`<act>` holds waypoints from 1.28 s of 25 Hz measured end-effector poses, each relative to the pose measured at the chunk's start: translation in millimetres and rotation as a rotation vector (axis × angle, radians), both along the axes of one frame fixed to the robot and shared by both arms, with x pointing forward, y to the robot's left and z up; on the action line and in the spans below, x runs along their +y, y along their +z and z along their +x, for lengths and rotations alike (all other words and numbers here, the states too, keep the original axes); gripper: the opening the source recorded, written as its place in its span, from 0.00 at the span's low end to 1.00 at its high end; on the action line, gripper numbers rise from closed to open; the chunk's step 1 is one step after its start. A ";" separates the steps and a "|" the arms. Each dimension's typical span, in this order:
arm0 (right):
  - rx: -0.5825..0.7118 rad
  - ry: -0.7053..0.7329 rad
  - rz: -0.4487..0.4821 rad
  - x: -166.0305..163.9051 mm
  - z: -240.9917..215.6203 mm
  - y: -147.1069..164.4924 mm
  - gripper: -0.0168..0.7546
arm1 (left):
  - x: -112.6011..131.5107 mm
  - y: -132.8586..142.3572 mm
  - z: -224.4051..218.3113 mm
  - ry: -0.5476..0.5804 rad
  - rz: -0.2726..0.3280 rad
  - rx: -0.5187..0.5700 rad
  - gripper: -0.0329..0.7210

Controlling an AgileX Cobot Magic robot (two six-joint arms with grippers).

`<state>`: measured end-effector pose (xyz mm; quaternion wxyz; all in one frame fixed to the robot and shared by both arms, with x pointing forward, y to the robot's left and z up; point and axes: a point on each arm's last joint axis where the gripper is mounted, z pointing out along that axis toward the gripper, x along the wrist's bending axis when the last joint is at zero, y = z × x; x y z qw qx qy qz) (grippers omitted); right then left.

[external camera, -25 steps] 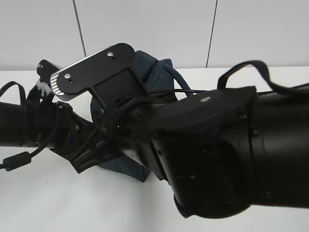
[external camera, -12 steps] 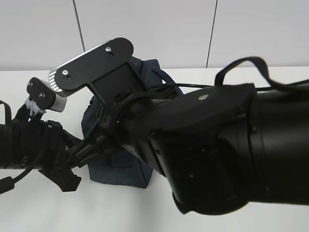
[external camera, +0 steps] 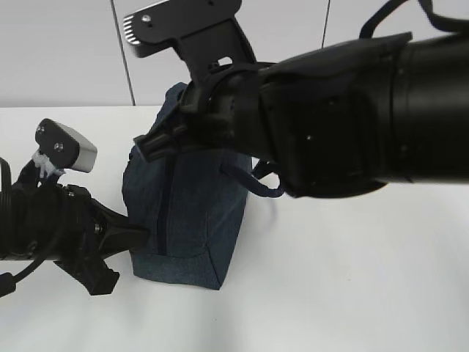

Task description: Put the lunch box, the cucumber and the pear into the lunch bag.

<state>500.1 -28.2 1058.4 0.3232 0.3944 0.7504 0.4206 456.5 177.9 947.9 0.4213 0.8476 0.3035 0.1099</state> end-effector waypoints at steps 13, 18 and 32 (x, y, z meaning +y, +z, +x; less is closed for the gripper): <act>-0.004 -0.091 0.105 -19.4 87.0 2.0 0.03 | 0.5 -1.6 -2.0 -0.001 0.001 0.007 0.04; 0.021 -0.120 0.194 -34.0 132.5 -8.7 0.03 | 0.6 -1.6 -2.0 -0.001 0.001 0.007 0.04; 0.311 -0.208 0.597 -84.1 199.3 -81.9 0.03 | 3.3 -2.5 -5.1 0.010 0.013 0.007 0.04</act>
